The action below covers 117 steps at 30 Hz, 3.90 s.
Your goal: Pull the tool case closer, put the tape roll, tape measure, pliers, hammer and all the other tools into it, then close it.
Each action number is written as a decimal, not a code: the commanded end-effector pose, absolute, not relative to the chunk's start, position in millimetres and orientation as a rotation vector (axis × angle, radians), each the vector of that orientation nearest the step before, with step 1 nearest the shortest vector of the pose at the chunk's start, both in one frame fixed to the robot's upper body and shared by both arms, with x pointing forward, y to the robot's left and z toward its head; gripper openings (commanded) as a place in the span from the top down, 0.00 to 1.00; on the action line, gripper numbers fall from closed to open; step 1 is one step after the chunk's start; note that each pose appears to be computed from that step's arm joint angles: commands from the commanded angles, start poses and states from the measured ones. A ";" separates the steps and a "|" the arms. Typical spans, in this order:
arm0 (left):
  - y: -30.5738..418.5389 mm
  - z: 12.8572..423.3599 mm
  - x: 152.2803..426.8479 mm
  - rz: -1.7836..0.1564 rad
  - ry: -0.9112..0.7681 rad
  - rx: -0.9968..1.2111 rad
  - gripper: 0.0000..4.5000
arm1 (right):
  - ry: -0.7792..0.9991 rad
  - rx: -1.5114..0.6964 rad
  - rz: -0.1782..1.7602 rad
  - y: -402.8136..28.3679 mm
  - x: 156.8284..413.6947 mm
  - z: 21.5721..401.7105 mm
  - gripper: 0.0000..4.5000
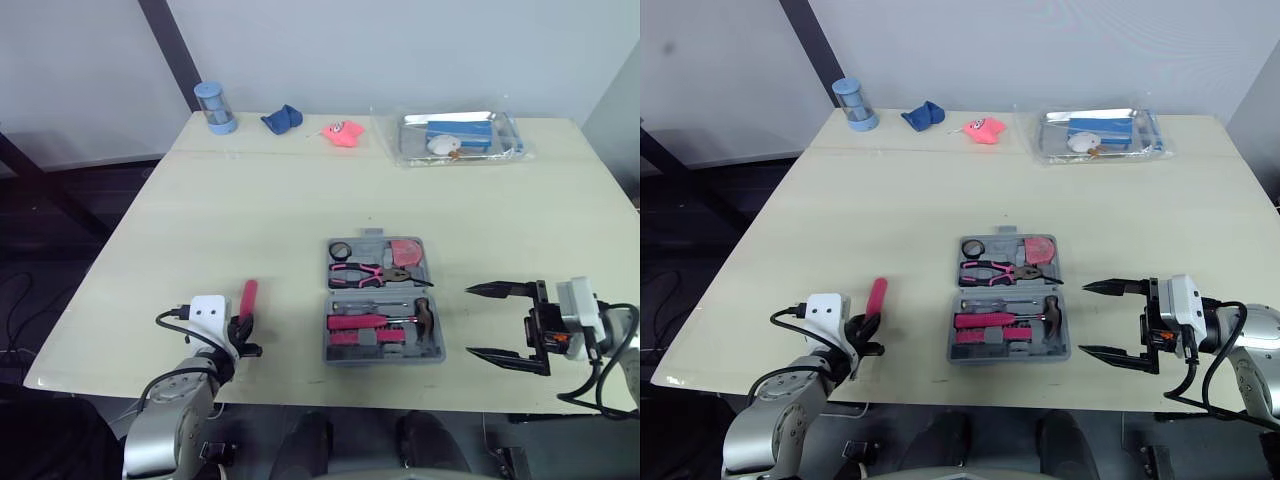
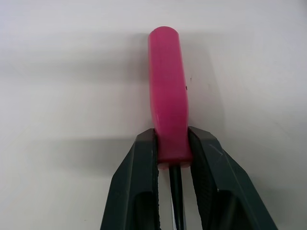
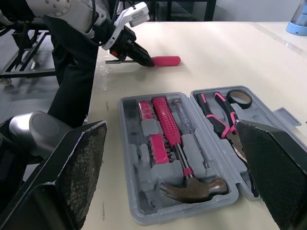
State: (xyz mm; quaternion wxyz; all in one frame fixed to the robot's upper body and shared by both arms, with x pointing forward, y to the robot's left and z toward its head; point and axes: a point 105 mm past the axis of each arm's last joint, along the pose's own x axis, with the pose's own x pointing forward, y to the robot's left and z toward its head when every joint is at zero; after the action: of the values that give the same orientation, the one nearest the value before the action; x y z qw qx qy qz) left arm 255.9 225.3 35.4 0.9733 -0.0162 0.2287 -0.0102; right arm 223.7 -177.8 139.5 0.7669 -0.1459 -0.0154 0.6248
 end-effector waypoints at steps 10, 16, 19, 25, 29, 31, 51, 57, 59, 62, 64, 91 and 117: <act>234.6 69.8 254.7 -0.033 0.304 -0.053 0.02 | -0.065 -0.341 1.324 -184.5 221.5 142.5 0.00; 242.3 96.0 256.1 -0.162 0.266 0.003 0.02 | -0.068 -0.344 1.315 -184.9 222.4 141.5 0.00; 246.1 101.9 260.3 -0.279 0.285 0.067 0.02 | -0.072 -0.344 1.312 -184.0 223.3 141.3 0.00; 259.3 97.5 251.7 -0.781 0.444 0.591 0.02 | -0.082 -0.344 1.300 -183.8 224.3 139.9 0.00; 268.0 92.1 242.9 -1.045 0.542 0.901 0.02 | -0.095 -0.347 1.281 -184.1 224.9 140.8 0.00; 275.0 90.6 240.8 -1.143 0.592 1.046 0.02 | -0.097 -0.344 1.274 -183.5 224.0 140.6 0.00; 256.9 94.8 281.8 -1.551 0.512 1.660 0.02 | -0.121 -0.338 1.245 -178.7 225.9 143.5 0.00; 255.6 94.5 286.2 -1.637 0.477 1.731 0.02 | -0.124 -0.337 1.239 -177.6 225.7 143.7 0.00; 257.8 93.5 287.6 -1.659 0.480 1.755 0.02 | -0.125 -0.337 1.238 -177.5 226.3 143.8 0.00; 259.2 92.5 292.5 -1.675 0.467 1.794 0.02 | -0.127 -0.338 1.236 -177.2 226.7 144.1 0.00; 256.8 90.9 296.6 -1.681 0.445 1.809 0.02 | -0.128 -0.339 1.235 -176.9 227.0 144.3 0.00; 218.7 76.0 313.3 -1.882 0.236 1.933 0.02 | -0.144 -0.340 1.210 -174.4 229.0 146.6 0.00; 258.4 94.3 233.6 -1.824 0.565 1.476 0.93 | -0.152 -0.324 1.224 -172.6 227.5 145.7 0.00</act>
State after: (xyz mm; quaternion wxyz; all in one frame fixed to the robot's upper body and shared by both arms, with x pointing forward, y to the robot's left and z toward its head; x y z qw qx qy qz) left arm 228.1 266.1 79.9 0.3297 0.5656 0.2343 -0.7187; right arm 230.2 -175.5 135.5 0.8106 -0.1447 -0.0478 0.5654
